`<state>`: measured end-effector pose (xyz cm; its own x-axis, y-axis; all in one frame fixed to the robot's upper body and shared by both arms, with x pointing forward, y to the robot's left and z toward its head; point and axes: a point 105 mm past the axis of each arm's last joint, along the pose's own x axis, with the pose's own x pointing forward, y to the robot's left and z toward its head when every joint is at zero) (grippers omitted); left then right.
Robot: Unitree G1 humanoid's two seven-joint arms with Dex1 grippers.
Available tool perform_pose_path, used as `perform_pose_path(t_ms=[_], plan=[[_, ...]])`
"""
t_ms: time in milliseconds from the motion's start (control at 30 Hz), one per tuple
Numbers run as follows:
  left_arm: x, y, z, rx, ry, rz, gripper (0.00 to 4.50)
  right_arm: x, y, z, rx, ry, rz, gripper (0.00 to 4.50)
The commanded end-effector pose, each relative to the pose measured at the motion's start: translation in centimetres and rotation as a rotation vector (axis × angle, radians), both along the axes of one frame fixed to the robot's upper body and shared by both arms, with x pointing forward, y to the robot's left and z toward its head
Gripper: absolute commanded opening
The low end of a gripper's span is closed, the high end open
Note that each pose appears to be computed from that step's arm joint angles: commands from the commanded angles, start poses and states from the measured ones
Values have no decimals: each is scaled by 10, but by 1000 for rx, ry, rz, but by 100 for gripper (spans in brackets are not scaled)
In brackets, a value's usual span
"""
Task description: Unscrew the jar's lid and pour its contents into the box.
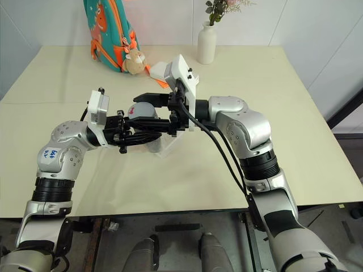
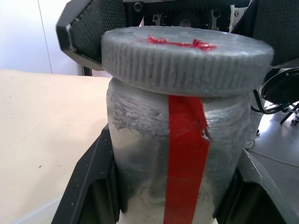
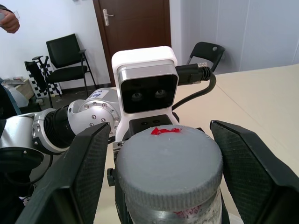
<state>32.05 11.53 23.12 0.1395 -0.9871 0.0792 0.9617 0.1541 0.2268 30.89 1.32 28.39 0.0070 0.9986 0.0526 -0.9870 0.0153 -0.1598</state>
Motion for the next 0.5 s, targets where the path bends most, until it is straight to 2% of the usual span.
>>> perform_pose_path(t_ms=[33, 233, 433, 500], plan=[[-6, 0, 13, -13, -52, -12, 194, -6, 0, 11, 23, -54, 9, 299], [-6, 1, 13, -14, -53, -11, 194, -7, 0, 19, 73, -30, 6, 299], [-6, 3, 13, -9, -54, -5, 194, -22, -13, 66, 343, 161, 98, 299], [-6, 4, 13, -6, -54, -1, 194, -24, -24, 79, 405, 153, 81, 299]])
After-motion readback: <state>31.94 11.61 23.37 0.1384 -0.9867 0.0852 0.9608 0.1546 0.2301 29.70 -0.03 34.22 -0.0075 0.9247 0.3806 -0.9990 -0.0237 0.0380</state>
